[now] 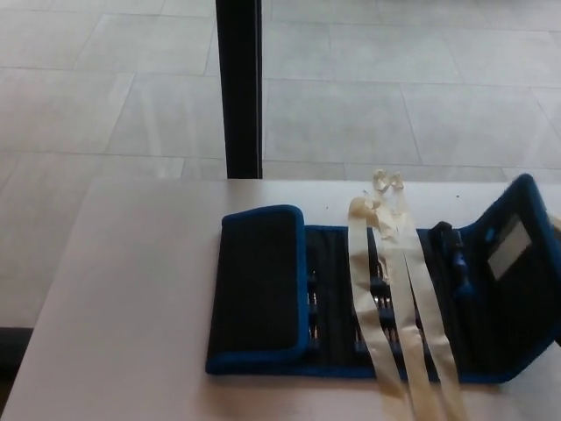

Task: The robot uses its right hand to lift an edge of the toolkit kept in middle of the desk and make one fold in it

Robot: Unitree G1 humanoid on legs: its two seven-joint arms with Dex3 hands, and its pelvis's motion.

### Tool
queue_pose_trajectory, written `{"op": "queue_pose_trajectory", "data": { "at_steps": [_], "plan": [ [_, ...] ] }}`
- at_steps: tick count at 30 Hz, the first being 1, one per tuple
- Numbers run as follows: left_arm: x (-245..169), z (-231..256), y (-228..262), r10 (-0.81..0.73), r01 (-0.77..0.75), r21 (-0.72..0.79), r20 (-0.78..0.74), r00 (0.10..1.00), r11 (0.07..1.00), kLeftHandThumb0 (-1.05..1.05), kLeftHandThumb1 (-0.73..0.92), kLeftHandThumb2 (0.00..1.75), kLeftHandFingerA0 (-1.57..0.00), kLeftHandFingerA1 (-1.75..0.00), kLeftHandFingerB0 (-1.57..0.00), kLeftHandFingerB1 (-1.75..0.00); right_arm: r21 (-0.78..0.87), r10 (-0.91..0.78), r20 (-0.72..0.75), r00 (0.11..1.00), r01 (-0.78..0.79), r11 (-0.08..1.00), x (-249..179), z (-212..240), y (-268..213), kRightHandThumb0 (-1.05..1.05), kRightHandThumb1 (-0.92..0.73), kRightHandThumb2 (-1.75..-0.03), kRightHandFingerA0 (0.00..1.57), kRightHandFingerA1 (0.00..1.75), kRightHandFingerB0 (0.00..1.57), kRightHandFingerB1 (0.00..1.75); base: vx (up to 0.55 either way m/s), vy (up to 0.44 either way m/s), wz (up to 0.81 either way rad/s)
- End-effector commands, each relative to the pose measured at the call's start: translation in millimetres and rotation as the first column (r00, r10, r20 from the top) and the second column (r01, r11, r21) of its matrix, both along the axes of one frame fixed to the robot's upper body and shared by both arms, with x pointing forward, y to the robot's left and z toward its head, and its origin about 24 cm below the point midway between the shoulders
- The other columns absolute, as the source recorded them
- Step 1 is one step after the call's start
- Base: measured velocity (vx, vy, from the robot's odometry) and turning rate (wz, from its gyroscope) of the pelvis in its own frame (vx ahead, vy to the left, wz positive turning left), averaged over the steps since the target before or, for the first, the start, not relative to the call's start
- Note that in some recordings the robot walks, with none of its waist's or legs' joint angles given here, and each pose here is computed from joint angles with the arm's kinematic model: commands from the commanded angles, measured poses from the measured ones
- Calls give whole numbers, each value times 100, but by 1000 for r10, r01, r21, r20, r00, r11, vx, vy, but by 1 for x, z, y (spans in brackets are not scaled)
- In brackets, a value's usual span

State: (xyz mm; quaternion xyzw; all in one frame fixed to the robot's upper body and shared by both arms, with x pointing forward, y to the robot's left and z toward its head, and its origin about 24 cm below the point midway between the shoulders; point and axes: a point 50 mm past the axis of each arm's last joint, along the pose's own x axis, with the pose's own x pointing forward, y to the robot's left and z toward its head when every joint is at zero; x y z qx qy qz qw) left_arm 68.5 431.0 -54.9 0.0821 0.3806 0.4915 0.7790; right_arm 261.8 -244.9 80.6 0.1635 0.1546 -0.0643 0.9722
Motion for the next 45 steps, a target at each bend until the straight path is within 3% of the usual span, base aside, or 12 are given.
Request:
{"op": "queue_pose_trajectory", "data": {
  "at_steps": [1, 2, 3, 4, 5, 6, 15, 27, 31, 36, 41, 45],
  "plan": [
    [0, 9, 8, -12, 12, 46, -2, 1000, 999, -56, 55, 57, -81, -82, -79, -53, -67, 73, 77, 994, -68, 995, -1, 16, 14, -55, -67, -106, 35, 61, 18, 51, 0, 0, 7],
    [0, 9, 8, -15, 15, 48, -1, 1000, 999, -56, 55, 56, -81, -82, -79, -54, -99, 106, 89, 990, -97, 990, -2, 15, 16, -56, -66, -106, 35, 61, 18, 52, 0, 0, 8],
    [0, 9, 8, -18, 18, 51, -2, 1000, 999, -56, 55, 56, -82, -81, -80, -54, -107, 112, 88, 990, -102, 989, -3, 15, 17, -59, -83, -64, 40, 51, 32, 45, 0, 0, 10],
    [1, 9, 8, -19, 19, 53, -4, 1000, 998, -56, 55, 56, -81, -82, -78, -54, -152, 146, 75, 986, -133, 979, -5, 11, 19, -55, -66, -107, 33, 61, 16, 51, 0, 0, 13],
    [2, 10, 8, -18, 18, 53, -2, 1000, 998, -56, 55, 56, -81, -82, -78, -54, -171, 162, 69, 984, -148, 974, -7, 9, 21, -55, -66, -107, 33, 61, 16, 51, 0, 0, 13],
    [2, 10, 8, -16, 17, 55, -5, 1000, 998, -56, 54, 56, -80, -78, -77, -54, -192, 171, 62, 983, -156, 969, -8, 6, 22, -59, -88, -65, 36, 50, 28, 45, 0, 0, 11],
    [10, 13, 10, -47, 47, 66, -6, 999, 997, -53, 54, 57, -84, -82, -78, -53, -570, 248, -230, 941, -337, 749, -4, -41, 8, -59, -90, -66, 37, 53, 35, 48, 0, 0, 1],
    [15, 15, 10, -80, 82, 87, -28, 996, 993, -59, 54, 58, -87, -89, -80, -54, -745, 275, -346, 897, -441, 500, 6, -74, 13, -60, -88, -66, 44, 53, 38, 45, 0, 0, 0],
    [14, 15, 10, -54, 53, 67, 12, 998, 996, -55, 54, 57, -79, -80, -77, -55, -725, 298, -349, 888, -458, 515, 5, -74, 23, -60, -85, -66, 45, 53, 40, 46, 0, 0, 0],
    [14, 15, 10, -64, 63, 74, 8, 998, 995, -56, 55, 57, -83, -87, -74, -56, -696, 332, -318, 888, -457, 555, 7, -62, 28, -60, -90, -66, 38, 52, 35, 45, 0, 0, 0],
    [13, 15, 10, -57, 57, 61, 7, 998, 997, -56, 56, 57, -78, -82, -73, -55, -445, 397, -163, 903, -427, 787, 13, -13, 29, -56, -92, -69, 28, 51, 22, 46, 0, 0, 0],
    [12, 15, 10, -56, 56, 74, 0, 998, 996, -63, 56, 57, -81, -83, -72, -55, -373, 366, -83, 927, -369, 851, 13, 39, 17, -59, -91, -68, 43, 54, 26, 44, 0, 0, 4]
  ]
}}
